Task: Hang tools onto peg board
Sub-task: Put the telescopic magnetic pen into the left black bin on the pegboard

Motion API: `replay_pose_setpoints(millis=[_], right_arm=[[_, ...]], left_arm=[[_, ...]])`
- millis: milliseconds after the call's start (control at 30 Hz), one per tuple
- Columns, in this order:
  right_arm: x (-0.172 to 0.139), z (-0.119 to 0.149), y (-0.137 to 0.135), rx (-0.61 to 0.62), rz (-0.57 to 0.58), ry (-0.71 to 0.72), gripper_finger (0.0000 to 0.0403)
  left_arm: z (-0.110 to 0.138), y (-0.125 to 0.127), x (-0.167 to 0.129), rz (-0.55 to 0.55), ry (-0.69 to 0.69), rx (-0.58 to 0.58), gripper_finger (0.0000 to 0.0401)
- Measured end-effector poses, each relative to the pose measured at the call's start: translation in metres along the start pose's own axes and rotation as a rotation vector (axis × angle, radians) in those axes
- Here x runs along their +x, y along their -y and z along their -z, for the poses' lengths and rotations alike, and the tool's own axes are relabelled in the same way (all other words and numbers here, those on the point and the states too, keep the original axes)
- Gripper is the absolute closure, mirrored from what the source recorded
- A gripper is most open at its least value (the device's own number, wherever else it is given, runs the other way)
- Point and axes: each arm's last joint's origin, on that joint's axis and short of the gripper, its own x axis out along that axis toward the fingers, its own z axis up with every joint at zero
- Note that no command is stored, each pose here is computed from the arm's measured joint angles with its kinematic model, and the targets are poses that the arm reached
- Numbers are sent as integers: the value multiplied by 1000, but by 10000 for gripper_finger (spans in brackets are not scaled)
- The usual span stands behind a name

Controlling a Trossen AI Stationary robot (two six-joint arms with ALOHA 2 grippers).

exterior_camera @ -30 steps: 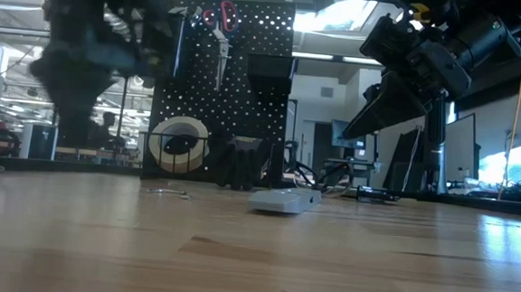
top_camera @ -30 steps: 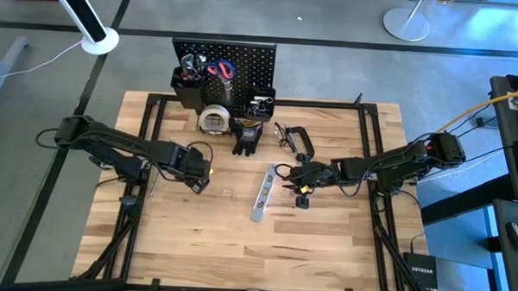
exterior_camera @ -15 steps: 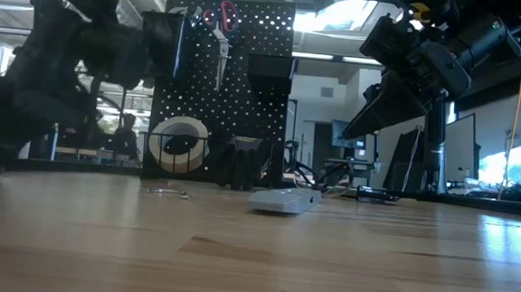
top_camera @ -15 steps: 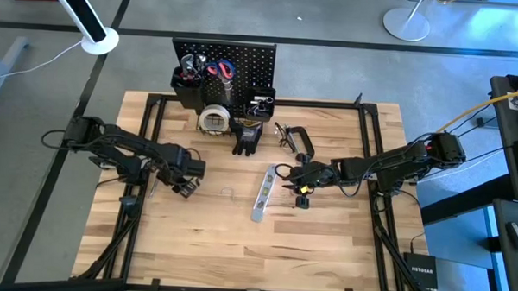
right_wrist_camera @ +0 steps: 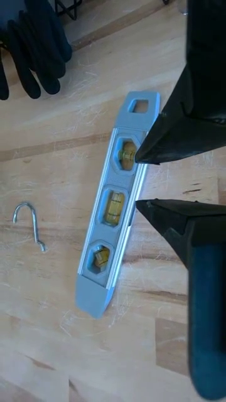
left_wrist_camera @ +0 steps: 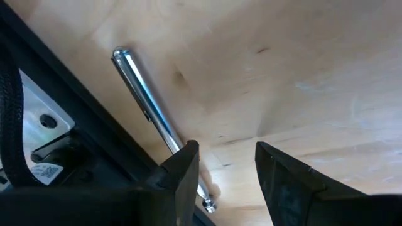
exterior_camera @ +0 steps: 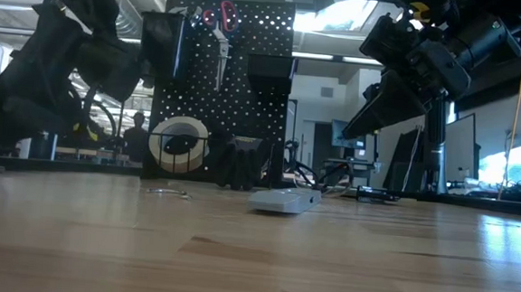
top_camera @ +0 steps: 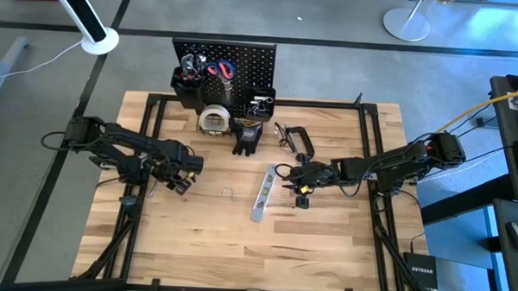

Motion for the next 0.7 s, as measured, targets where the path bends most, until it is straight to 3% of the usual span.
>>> replay_pose_setpoints(millis=[433, 700], right_arm=[[0, -1, 0, 0, -1, 5, 297], [0, -1, 0, 1, -2, 13, 297]], left_arm=[[-12, -5, 6, -31, -118, 47, 258], [-25, -16, 5, -33, -97, 98, 258]])
